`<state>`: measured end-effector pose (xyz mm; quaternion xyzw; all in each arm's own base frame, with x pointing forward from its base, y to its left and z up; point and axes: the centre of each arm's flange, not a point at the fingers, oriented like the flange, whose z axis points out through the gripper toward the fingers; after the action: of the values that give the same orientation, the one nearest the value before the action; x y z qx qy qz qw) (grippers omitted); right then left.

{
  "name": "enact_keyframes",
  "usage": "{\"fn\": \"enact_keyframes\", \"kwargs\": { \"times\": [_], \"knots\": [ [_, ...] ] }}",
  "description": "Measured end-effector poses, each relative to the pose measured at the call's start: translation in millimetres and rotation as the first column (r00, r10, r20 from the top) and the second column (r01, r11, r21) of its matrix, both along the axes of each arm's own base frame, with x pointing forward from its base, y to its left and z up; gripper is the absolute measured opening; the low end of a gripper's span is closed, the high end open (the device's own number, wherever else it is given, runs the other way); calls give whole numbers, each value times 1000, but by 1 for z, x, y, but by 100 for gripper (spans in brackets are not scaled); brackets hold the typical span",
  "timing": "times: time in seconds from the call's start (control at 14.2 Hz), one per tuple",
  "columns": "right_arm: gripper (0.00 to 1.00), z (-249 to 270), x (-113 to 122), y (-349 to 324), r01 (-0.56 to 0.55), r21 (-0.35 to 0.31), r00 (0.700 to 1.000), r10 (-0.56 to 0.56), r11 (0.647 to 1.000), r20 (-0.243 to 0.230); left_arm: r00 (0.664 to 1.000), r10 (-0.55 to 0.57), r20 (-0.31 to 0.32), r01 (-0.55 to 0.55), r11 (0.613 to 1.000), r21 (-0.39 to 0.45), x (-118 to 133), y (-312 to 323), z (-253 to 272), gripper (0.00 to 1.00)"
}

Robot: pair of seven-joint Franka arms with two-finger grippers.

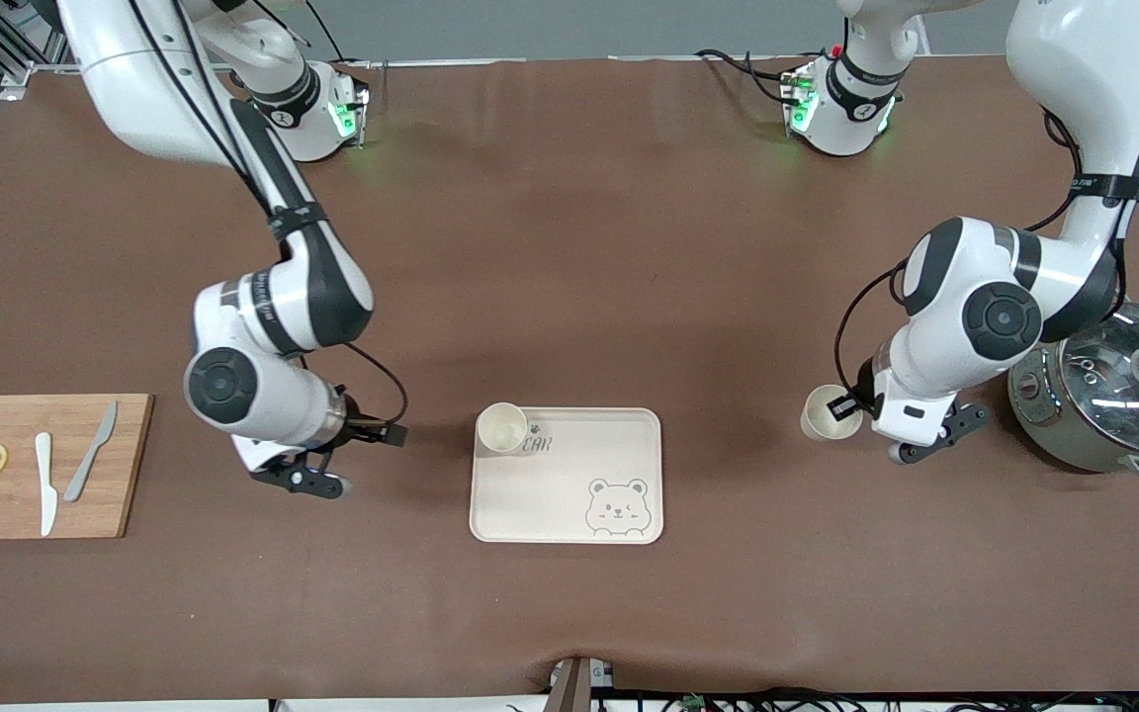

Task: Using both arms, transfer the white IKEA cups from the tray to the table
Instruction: 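Set the cup beside the pot while the right gripper grasps the other cup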

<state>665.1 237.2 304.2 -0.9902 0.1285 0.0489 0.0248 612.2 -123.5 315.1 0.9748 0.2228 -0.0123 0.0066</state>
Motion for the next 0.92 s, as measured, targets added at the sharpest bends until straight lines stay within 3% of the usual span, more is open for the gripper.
{"fn": "enact_keyframes", "kwargs": {
  "times": [0.35,0.57,0.85,0.92],
  "knots": [
    [100,-2,-4,65,94,13,995,-94,995,38,998,-65,-1,64,998,-20,-30,55,-52,4],
    [100,-13,-5,86,149,85,987,-154,985,46,997,-83,-6,83,996,-26,-37,78,-64,4],
    [100,-26,-9,101,167,111,985,-172,980,29,995,-97,-19,97,995,-33,-38,100,-72,37],
    [93,-26,-11,104,171,112,984,-175,979,26,995,-98,-18,97,995,-34,-38,99,-73,48]
  ]
}}
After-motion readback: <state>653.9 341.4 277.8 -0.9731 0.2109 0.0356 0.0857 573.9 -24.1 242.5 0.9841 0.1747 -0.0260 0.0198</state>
